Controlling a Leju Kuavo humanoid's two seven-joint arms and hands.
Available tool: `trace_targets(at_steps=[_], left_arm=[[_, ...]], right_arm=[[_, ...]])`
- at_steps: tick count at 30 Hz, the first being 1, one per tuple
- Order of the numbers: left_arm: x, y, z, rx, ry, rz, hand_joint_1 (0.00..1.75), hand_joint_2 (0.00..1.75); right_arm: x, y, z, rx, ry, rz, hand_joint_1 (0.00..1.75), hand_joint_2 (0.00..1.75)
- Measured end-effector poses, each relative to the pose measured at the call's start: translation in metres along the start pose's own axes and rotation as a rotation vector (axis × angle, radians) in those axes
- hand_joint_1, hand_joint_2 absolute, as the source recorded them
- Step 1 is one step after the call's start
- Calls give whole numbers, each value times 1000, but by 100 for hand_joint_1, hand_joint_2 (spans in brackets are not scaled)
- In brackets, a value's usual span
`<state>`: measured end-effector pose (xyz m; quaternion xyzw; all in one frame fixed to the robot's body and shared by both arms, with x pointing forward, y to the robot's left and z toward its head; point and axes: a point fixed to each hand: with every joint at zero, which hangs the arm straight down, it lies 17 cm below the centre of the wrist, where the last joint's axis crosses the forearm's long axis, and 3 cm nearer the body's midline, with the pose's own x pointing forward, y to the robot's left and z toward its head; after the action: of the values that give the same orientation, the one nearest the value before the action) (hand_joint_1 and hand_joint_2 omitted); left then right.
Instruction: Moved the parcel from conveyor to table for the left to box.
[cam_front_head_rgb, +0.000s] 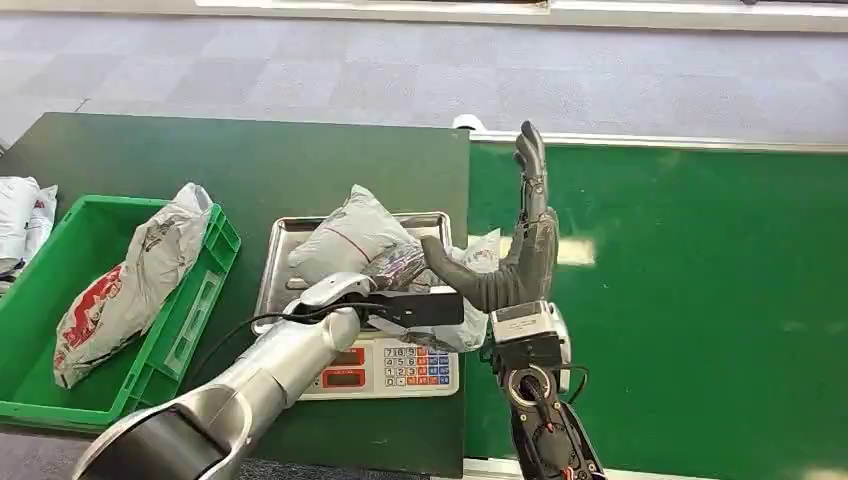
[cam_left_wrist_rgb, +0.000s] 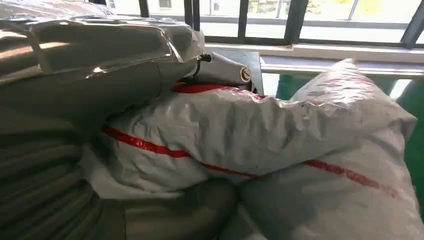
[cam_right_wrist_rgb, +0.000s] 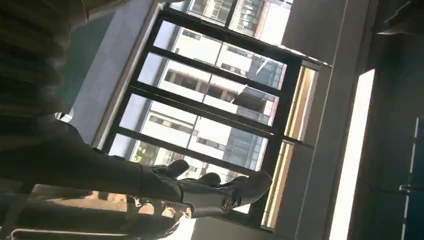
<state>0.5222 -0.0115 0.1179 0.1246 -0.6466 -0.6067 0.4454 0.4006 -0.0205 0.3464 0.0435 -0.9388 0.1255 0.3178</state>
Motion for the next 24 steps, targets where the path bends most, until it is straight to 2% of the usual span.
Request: trace_targets(at_steps=[4,7,12,18,20,21,24], left_arm=[[3,1,-2,-11,-7,-27,154,175],[8,6,-3,15,-27,-31,162,175],[20,28,0,161,-81,61,164,175],[32,89,25,457,-162,239,166,175],[37,122,49,615,-194,289,173,175],[40,147,65,717,-214,313,171,175],[44,196,105,914,-250,314,173,175]], right_arm=[[-5,3,-1,20,14,18,0,175],[-7,5,0,33,20,31,0,175],[-9,6,1,42,27,41,0,175],[-11,4,2,38,36,43,0,175],[-13,2,4,21,45,42,0,175],[-15,-1,6,9,51,43,0,175],[-18,-6,7,-12,57,47,0,175]])
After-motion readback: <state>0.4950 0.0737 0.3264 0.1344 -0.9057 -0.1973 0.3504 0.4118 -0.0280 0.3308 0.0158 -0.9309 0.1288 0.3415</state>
